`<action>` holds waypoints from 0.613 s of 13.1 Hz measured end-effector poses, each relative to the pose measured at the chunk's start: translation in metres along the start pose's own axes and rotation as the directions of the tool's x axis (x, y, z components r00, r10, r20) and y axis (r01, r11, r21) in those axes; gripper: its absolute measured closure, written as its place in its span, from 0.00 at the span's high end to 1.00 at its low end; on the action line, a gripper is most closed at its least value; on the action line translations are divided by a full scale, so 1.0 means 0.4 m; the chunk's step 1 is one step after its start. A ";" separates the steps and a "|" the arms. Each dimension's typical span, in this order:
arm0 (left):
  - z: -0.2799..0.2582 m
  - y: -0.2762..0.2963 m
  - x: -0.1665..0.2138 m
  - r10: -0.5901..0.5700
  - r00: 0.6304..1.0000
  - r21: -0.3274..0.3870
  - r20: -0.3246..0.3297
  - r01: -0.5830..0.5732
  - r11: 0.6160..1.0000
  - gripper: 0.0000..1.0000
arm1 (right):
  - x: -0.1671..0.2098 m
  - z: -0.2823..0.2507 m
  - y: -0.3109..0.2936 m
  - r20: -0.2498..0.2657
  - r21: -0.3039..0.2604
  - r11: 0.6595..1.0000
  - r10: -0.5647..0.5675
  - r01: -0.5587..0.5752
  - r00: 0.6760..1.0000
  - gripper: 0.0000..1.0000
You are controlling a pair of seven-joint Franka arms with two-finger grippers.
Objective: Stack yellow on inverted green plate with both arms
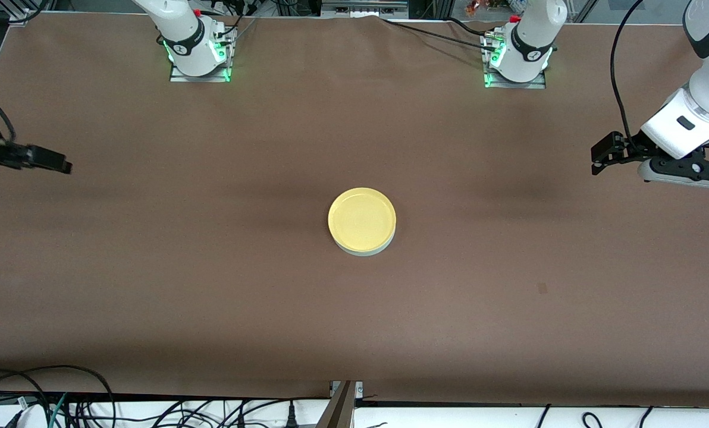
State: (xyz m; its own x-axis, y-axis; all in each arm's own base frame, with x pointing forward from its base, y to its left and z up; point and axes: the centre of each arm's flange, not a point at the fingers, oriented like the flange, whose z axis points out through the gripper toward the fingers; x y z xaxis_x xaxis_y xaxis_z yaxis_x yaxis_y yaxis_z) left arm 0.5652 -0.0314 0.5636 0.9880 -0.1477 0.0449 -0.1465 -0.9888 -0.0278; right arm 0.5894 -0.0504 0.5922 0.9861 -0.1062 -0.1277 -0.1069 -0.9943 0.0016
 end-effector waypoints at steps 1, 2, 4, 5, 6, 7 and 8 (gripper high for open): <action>-0.001 0.005 0.001 0.004 1.000 0.000 -0.001 -0.004 1.000 1.00 | -0.033 -0.028 0.023 -0.019 0.005 1.000 0.012 -0.012 1.000 1.00; -0.003 0.016 0.002 0.011 1.000 0.000 -0.001 -0.011 1.000 1.00 | -0.063 -0.050 0.037 -0.035 0.010 1.000 0.019 -0.019 0.999 1.00; -0.012 0.036 0.001 0.025 1.000 -0.002 0.006 -0.025 1.000 1.00 | -0.104 -0.074 0.044 -0.048 0.008 1.000 0.022 -0.021 0.999 1.00; -0.017 0.041 0.000 0.029 1.000 -0.002 0.010 -0.029 1.000 1.00 | -0.115 -0.077 0.046 -0.046 -0.003 1.000 0.022 -0.022 0.999 1.00; -0.021 0.044 0.000 0.031 0.999 -0.002 0.011 -0.031 1.000 1.00 | -0.121 -0.075 0.049 -0.038 -0.016 1.000 0.022 -0.022 0.999 1.00; -0.024 0.046 0.000 0.032 0.999 -0.002 0.011 -0.032 0.999 1.00 | -0.122 -0.070 0.051 -0.030 -0.024 1.000 0.020 -0.021 0.999 1.00; -0.024 0.047 0.000 0.033 0.999 -0.002 0.011 -0.033 0.999 1.00 | -0.121 -0.064 0.051 -0.023 -0.027 1.000 0.014 -0.015 1.000 1.00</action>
State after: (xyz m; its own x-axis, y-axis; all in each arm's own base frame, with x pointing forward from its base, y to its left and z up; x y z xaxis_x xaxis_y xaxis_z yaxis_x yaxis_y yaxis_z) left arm 0.5620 -0.0501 0.5728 0.9831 -0.1799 0.0327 -0.1790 -0.9835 -0.0271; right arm 0.5427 -0.0659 0.6236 0.9871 -0.1208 -0.1050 -0.1182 -0.9925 0.0302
